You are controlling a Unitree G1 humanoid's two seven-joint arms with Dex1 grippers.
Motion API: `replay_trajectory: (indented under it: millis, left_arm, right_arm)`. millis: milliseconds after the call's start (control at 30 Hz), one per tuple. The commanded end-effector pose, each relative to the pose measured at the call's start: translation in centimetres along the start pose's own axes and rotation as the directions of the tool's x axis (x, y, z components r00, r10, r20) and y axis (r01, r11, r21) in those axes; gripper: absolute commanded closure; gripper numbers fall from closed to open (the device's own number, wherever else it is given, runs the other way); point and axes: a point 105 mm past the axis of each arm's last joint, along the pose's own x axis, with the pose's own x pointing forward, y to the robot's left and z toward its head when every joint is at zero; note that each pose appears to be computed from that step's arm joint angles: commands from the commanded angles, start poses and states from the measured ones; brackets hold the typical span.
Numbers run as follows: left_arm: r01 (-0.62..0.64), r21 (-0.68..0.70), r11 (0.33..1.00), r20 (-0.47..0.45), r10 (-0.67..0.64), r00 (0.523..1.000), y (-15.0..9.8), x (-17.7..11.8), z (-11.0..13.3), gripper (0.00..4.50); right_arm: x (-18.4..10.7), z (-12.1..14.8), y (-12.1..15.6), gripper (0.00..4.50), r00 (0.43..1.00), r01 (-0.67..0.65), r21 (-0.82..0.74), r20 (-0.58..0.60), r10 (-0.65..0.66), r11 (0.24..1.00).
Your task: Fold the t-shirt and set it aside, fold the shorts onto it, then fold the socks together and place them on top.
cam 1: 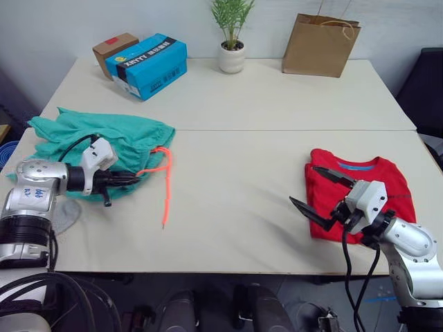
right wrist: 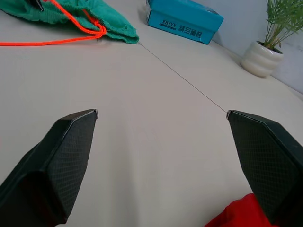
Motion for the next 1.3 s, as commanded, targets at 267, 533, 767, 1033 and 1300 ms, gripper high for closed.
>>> replay_trajectory:
  millis: [267,533,767,1033,1300]
  left_arm:
    - [0.450,0.250,0.858,0.149,-0.493,0.857,-10.3,11.4,7.0,4.48]
    - [0.492,0.257,0.832,0.168,-0.539,0.825,-14.1,17.6,7.4,3.96]
    - [0.403,0.269,0.875,0.336,-0.478,0.812,-13.6,14.2,10.0,1.90]
    - [0.282,0.161,0.946,0.385,-0.323,0.864,-11.1,5.7,8.8,0.01]
    - [0.112,0.255,0.961,0.029,-0.123,0.992,-10.2,-2.0,0.0,0.01]
  right_arm:
    - [-1.2,-0.1,-1.7,0.00,0.997,-0.007,-0.073,-0.076,0.001,0.997]
    - [-2.3,-1.4,-0.7,0.00,0.982,-0.025,0.031,-0.186,0.030,0.999]
    - [-2.2,-1.4,-0.1,0.00,0.981,-0.063,0.043,-0.180,0.070,0.997]
    - [-0.2,1.5,1.1,0.00,0.969,-0.244,-0.019,-0.042,0.243,0.970]
    - [2.5,-0.6,5.0,0.00,0.853,-0.509,-0.057,-0.168,0.494,0.859]
